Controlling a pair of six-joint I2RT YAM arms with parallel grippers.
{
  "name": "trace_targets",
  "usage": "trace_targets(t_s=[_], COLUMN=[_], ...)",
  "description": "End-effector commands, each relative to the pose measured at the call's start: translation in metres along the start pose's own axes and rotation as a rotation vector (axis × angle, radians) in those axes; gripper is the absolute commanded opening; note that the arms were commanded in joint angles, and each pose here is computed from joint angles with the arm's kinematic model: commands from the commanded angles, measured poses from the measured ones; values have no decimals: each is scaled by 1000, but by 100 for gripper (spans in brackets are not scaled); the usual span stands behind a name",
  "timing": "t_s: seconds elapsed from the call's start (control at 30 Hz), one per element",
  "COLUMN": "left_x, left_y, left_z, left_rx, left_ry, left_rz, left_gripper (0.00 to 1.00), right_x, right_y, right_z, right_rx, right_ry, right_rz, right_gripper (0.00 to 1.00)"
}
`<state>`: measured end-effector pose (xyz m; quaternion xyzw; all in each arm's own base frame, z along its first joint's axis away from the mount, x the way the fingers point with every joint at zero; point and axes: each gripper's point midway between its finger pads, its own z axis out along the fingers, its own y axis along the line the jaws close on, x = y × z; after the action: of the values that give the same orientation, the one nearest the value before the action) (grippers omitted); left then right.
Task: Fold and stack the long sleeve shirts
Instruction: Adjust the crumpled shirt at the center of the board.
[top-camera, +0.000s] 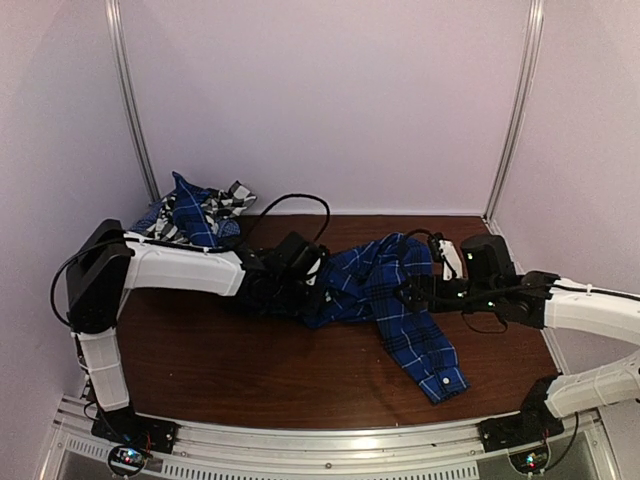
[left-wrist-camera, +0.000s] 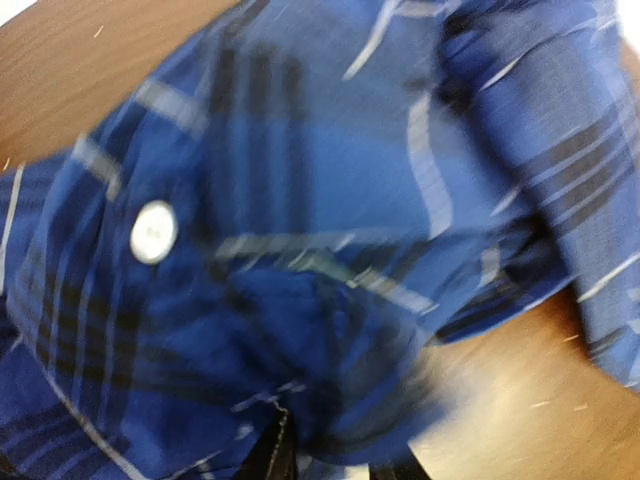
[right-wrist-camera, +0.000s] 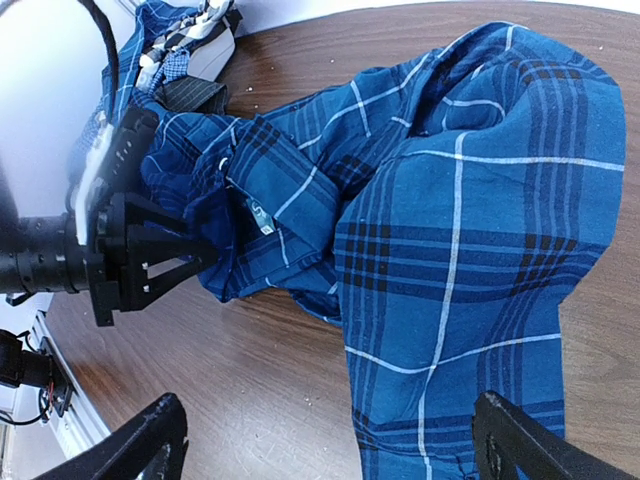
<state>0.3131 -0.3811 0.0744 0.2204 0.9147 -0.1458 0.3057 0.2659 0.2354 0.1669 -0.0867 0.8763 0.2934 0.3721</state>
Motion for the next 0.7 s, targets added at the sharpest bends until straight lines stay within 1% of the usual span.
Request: trace_targets(t_s=[0.0,0.03,0.17,0.2,0.27,0.3,0.37,0.43,0.47,0.53,0.6,0.67], left_x=[-67,-78,-121,-129,-144,-149,-151,-144,-138,-124,-105,-102], left_y=[-70,-91,-162,-177,-191,-192,-189,-180,-173,-156,-132,-105], left_z=[-28,-37,-61,-66,-76,-80,-83,-80,-77,-73,-68,-81], left_rx=[271,358,570,613,665,669,646,598,560,483,409,352], left_ry=[-148,-161,-225,-234,-253,-267,-283,-267,-251,-218,-182,-192], left_rz=[30,44,114,129,135,135,159,208,231,265,284,274], left_gripper=[26,26,26,26,28,30,43,63,71,79,84,89], right_x=[-6,-9,-27,-31,-40,-42,-40,-35,-33,-28,-24,-25], right_y=[-3,-5,-12,-14,-18,-18,-18,-18,-19,-22,-20,-17], right_z=[-15,-19,-46,-53,-66,-70,-73,-70,-68,-62,-56,-49], right_rx=[38,59,132,147,176,175,167,157,158,165,152,133], right_ry=[-27,-34,-79,-90,-126,-134,-136,-122,-116,-100,-80,-76], right_rz=[-21,-27,-45,-48,-57,-58,-55,-54,-54,-55,-57,-62], right_gripper=[100,100,100,100,100,100,100,100,100,100,100,100])
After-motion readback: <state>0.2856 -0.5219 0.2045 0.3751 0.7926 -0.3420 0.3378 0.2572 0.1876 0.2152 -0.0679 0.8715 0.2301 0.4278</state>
